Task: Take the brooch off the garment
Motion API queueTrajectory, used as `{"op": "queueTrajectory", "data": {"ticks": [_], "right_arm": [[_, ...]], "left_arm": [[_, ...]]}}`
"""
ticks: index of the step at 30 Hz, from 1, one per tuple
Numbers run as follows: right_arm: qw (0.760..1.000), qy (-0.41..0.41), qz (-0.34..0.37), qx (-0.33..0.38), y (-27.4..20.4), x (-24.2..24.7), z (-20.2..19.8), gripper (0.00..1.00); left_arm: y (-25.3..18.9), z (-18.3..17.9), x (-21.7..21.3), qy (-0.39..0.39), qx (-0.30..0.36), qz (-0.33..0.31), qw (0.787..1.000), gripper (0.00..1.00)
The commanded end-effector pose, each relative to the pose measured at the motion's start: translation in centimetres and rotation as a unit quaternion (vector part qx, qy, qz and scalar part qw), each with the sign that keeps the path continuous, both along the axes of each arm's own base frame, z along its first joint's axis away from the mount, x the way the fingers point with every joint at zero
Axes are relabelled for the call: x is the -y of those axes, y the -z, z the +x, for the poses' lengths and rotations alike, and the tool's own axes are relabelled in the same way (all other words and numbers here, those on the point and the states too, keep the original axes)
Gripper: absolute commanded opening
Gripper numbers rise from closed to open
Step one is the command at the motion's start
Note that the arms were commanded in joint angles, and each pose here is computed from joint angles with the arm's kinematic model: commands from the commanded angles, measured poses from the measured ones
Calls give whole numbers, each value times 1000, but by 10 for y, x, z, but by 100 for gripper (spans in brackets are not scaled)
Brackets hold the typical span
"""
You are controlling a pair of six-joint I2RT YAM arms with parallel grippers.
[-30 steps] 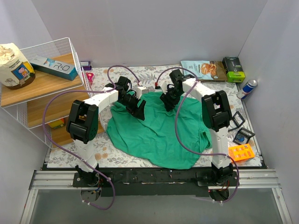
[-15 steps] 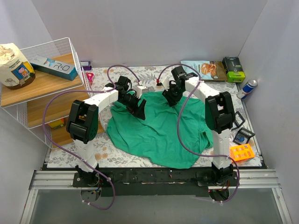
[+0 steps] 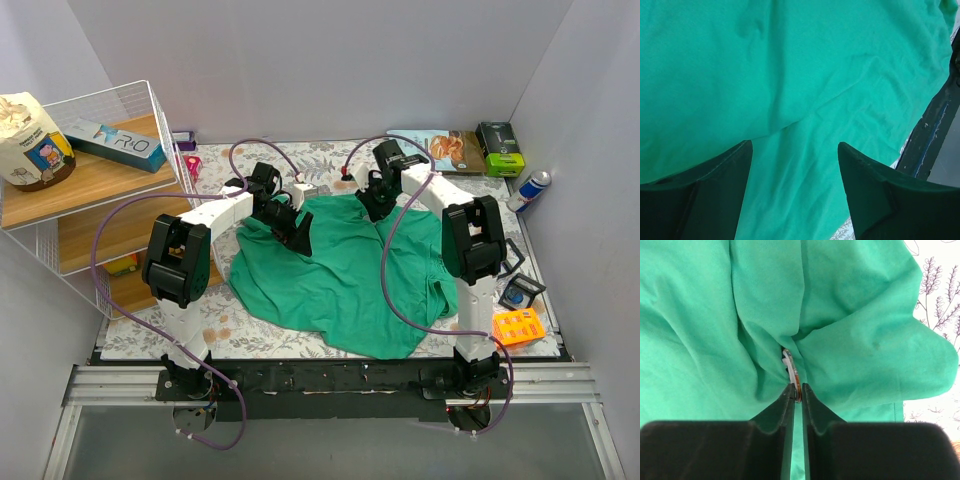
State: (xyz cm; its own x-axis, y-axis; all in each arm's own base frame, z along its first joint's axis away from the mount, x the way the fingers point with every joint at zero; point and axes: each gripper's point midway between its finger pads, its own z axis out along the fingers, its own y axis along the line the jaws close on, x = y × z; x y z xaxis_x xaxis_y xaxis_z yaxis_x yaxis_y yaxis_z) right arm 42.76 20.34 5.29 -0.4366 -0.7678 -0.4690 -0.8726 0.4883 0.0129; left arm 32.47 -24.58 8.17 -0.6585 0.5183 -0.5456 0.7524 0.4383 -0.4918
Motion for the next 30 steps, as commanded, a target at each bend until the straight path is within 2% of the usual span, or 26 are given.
{"op": "queueTrajectory", "data": {"ticks": [1,2,8,14,21,30], "right_arm": [[999,-3,20,31,-25,-3,6,5],[999,-7,27,29,-27,-6,5,1],[995,-37,88,37,-63,-26,-4,1],[985,-71,150,40,-110,-41,-26,1],[986,-62,147,45,-137,-36,-42,1],[988,-54,139,46,-146,-33,-57,1]], "left_arm": [[-21,12,8,4,27,-30,999,68],[-22,12,9,4,25,-33,999,68],[-56,19,26,16,43,-93,995,67],[-89,41,41,20,120,-144,982,68],[-117,66,74,40,194,-196,960,68],[-98,48,112,82,217,-204,951,69]]}}
